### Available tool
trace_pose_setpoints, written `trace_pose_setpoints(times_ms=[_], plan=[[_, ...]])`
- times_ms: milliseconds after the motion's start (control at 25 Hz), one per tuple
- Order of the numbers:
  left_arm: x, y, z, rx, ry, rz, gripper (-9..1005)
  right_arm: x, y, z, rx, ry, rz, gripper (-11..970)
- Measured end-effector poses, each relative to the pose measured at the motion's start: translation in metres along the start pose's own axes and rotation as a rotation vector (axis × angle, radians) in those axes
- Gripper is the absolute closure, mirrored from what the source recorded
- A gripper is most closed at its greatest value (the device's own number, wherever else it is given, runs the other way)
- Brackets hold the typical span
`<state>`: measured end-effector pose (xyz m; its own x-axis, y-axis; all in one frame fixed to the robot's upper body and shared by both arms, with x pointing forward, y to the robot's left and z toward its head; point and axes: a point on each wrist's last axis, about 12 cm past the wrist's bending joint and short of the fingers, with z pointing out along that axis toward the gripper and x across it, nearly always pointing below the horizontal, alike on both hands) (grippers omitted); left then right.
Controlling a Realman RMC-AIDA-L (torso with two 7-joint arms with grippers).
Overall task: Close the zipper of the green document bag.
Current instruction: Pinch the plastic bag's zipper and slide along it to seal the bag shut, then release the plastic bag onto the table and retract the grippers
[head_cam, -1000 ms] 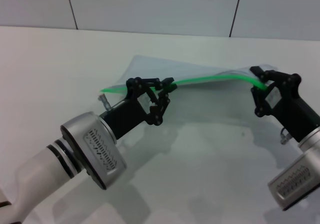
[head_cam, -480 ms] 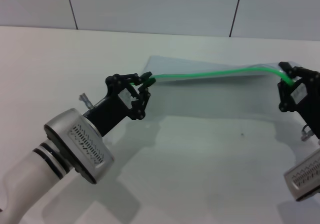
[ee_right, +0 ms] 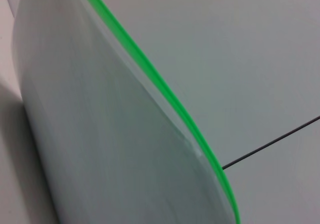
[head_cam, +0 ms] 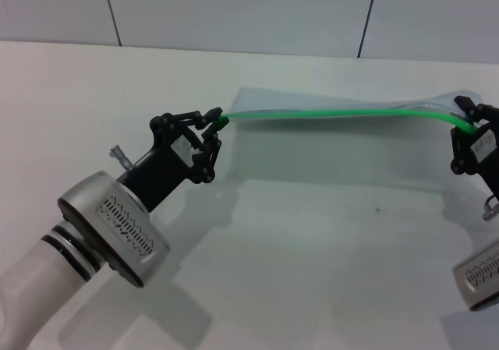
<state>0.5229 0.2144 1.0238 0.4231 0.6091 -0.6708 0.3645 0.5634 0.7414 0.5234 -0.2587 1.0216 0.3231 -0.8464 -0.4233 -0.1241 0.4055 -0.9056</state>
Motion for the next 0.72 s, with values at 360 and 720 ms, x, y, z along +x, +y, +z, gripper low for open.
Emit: trace_pose_setpoints(times_ms=[360, 720], plan=[[-0.007, 0.008, 0.004, -0.083, -0.033, -0.022, 871, 0.008, -0.007, -0.002, 0.063, 0.058, 0.026, 752], [-0.015, 0.012, -0.002, -0.148, -0.103, -0.053, 620, 0.019, -0.025, -0.021, 0.236, 0.120, 0.053, 504]])
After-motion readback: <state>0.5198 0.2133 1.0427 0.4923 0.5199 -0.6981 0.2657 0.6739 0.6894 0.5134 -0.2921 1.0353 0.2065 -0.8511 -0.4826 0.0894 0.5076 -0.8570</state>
